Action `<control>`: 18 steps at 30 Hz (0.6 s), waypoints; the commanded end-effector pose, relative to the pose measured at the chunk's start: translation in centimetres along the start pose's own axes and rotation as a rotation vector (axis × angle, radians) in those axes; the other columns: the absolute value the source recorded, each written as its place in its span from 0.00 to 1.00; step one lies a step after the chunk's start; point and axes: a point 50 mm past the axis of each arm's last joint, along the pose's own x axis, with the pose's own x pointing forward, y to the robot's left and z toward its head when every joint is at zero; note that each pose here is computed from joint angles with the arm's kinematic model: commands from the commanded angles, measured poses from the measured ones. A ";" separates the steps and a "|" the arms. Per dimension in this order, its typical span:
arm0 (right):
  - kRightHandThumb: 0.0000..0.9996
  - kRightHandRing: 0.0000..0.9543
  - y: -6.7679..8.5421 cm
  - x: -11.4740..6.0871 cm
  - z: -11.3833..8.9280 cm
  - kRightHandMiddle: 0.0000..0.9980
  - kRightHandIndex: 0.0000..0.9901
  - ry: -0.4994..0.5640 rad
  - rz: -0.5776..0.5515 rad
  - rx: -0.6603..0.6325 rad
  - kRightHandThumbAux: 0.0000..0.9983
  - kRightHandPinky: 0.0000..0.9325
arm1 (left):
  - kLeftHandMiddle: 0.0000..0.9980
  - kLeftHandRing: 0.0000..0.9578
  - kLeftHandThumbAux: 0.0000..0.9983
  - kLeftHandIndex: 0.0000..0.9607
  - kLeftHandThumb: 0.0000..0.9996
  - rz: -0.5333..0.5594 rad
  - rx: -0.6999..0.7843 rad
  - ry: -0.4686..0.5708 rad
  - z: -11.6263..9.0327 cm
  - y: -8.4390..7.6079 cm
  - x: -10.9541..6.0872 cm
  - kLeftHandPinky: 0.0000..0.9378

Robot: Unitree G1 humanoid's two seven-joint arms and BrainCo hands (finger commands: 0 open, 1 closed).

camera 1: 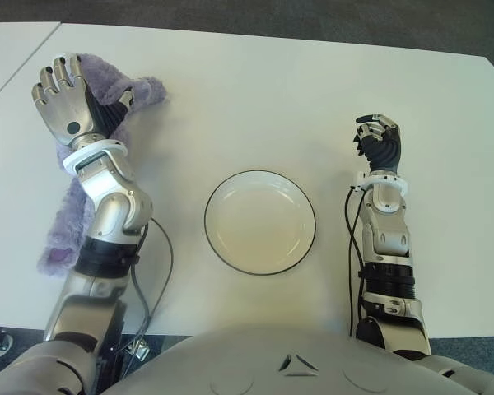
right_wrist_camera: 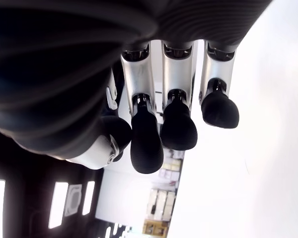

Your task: Put the doll into the plate.

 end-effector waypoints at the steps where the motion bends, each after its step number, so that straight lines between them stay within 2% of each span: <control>1: 0.72 0.79 -0.1 -0.1 -0.5 0.72 0.44 0.026 0.002 0.008 0.71 0.83 | 0.00 0.00 0.38 0.00 0.18 -0.099 -0.313 -0.012 0.3 -0.6 0.0 0.00; 3: 0.72 0.79 -0.1 -0.1 -0.5 0.72 0.44 0.025 0.006 0.009 0.71 0.83 | 0.00 0.00 0.39 0.00 0.20 -0.095 -0.377 -0.027 0.7 -0.6 0.6 0.01; 5: 0.72 0.79 -0.1 -0.1 -0.5 0.72 0.44 0.026 0.008 0.010 0.71 0.83 | 0.00 0.00 0.37 0.00 0.22 -0.070 -0.290 -0.033 0.7 -0.7 0.9 0.02; 9: 0.72 0.79 -0.1 -0.1 -0.5 0.72 0.44 0.030 0.012 0.015 0.71 0.83 | 0.00 0.00 0.34 0.00 0.22 -0.019 -0.247 -0.090 0.8 -0.9 1.1 0.03; 14: 0.72 0.79 -0.1 0.0 -0.4 0.72 0.44 0.028 0.014 0.018 0.71 0.83 | 0.00 0.00 0.33 0.00 0.16 -0.104 -0.293 -0.090 0.9 -1.2 1.3 0.04; 18: 0.72 0.79 -0.1 0.0 -0.4 0.72 0.44 0.026 0.014 0.018 0.71 0.83 | 0.00 0.00 0.32 0.00 0.16 -0.132 -0.322 -0.105 1.0 -1.3 1.5 0.04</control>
